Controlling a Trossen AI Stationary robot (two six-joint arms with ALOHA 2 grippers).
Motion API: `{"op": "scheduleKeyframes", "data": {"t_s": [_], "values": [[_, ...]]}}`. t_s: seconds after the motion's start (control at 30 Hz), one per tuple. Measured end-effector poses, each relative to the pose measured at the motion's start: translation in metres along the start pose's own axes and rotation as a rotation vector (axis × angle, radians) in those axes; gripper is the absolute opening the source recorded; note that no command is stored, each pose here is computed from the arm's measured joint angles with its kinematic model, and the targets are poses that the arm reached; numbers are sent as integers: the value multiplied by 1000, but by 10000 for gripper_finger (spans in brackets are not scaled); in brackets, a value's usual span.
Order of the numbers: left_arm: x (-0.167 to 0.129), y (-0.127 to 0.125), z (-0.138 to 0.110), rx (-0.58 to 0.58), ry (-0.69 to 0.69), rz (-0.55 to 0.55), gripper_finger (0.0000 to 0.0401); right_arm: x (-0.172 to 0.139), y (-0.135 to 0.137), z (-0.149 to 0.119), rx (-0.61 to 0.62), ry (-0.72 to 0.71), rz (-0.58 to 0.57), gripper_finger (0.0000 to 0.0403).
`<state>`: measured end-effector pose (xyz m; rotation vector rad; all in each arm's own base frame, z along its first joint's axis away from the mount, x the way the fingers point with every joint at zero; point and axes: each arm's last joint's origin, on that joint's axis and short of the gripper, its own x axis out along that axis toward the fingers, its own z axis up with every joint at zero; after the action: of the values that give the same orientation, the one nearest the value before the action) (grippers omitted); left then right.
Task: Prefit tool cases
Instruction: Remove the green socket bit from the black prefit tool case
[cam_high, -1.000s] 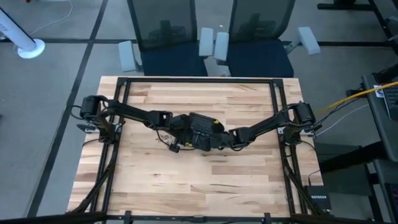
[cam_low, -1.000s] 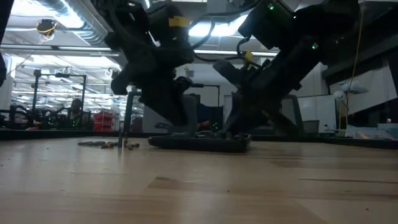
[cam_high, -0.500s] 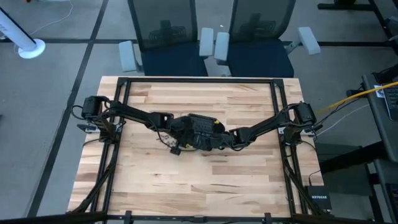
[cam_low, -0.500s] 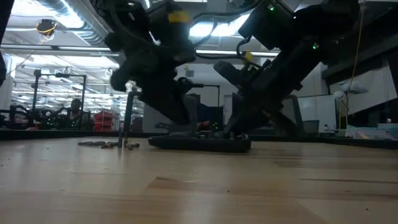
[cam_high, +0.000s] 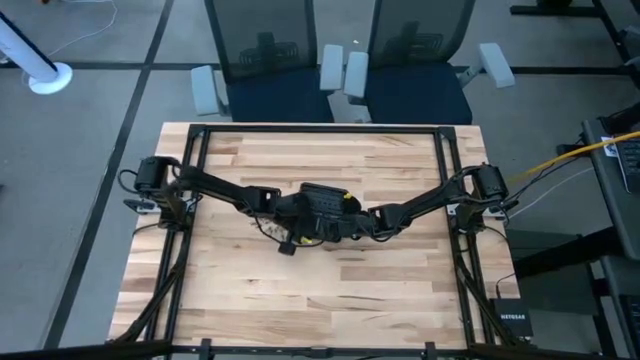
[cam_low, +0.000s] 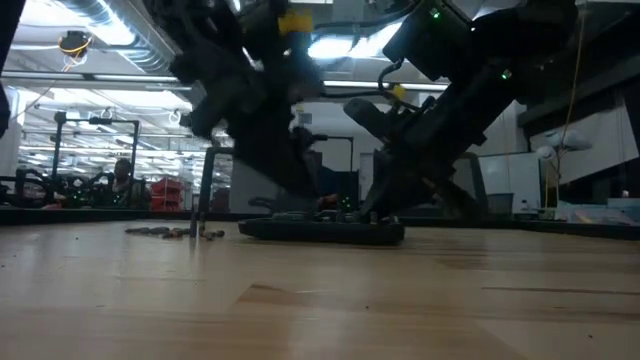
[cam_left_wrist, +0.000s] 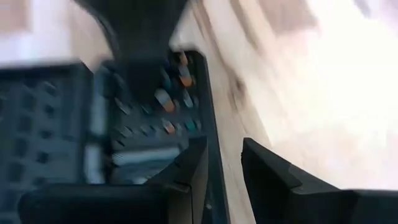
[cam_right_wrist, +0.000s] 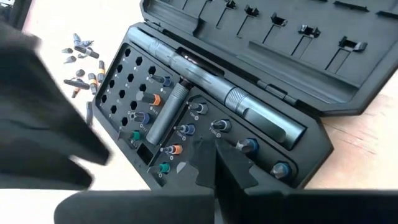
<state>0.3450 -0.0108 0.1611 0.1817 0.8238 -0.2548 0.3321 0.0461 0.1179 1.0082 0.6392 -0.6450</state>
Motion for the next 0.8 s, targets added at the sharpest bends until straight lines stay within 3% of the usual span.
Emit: {"op": "scheduleKeyframes", "data": {"t_s": [0.33,0.7,0.8], "values": [[5,3,-7,56,46,33,88,0,0,0,-12,1,-2,0],[21,4,-17,-21,108,88,88,0,-1,0,-15,1,-4,0],[20,4,-18,-24,122,92,69,0,-1,0,-14,1,-3,0]]}}
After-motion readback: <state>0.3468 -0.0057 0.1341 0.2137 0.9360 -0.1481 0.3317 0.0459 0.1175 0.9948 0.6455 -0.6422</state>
